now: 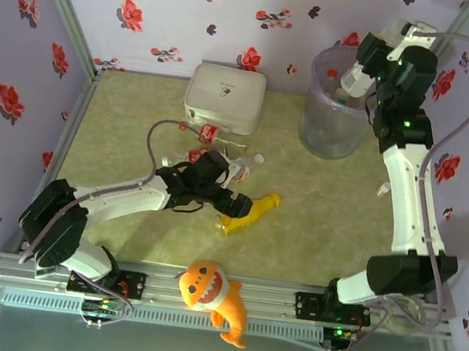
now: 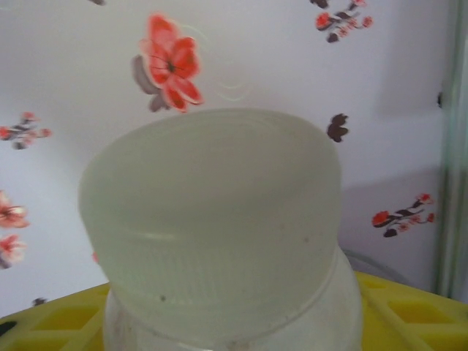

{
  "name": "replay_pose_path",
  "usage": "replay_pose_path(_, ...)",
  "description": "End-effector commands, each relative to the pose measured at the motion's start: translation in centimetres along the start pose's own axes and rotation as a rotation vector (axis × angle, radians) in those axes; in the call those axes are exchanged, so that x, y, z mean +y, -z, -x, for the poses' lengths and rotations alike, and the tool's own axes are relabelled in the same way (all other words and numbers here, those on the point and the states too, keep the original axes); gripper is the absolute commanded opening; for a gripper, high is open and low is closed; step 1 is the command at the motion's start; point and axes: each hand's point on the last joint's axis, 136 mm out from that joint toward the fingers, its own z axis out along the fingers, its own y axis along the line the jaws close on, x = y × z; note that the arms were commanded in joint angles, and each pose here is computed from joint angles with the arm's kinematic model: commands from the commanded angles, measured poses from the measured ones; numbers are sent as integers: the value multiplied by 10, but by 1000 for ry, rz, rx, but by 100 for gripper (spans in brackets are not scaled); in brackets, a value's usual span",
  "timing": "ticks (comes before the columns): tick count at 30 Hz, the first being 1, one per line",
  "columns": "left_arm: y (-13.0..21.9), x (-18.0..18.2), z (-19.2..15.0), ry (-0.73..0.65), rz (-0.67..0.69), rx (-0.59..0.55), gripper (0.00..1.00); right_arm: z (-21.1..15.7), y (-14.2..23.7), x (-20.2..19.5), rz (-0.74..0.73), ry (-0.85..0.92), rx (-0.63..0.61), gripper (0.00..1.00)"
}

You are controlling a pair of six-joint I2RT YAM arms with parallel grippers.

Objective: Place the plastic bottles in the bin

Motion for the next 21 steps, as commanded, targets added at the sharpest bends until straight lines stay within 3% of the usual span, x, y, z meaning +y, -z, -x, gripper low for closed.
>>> replay_pose_path(1,-3,1,-1,-34,44,30,100,8,-16,-5,-27,8,-29,33)
replay_pose_path(9,-11,3,-5,-65,96,75,100,-52,-61,-13,-26,-1,146,33)
replay_pose_path(21,-16,5,-8,-72,104,89,100,-139,-79,-33,-59,4,347,33)
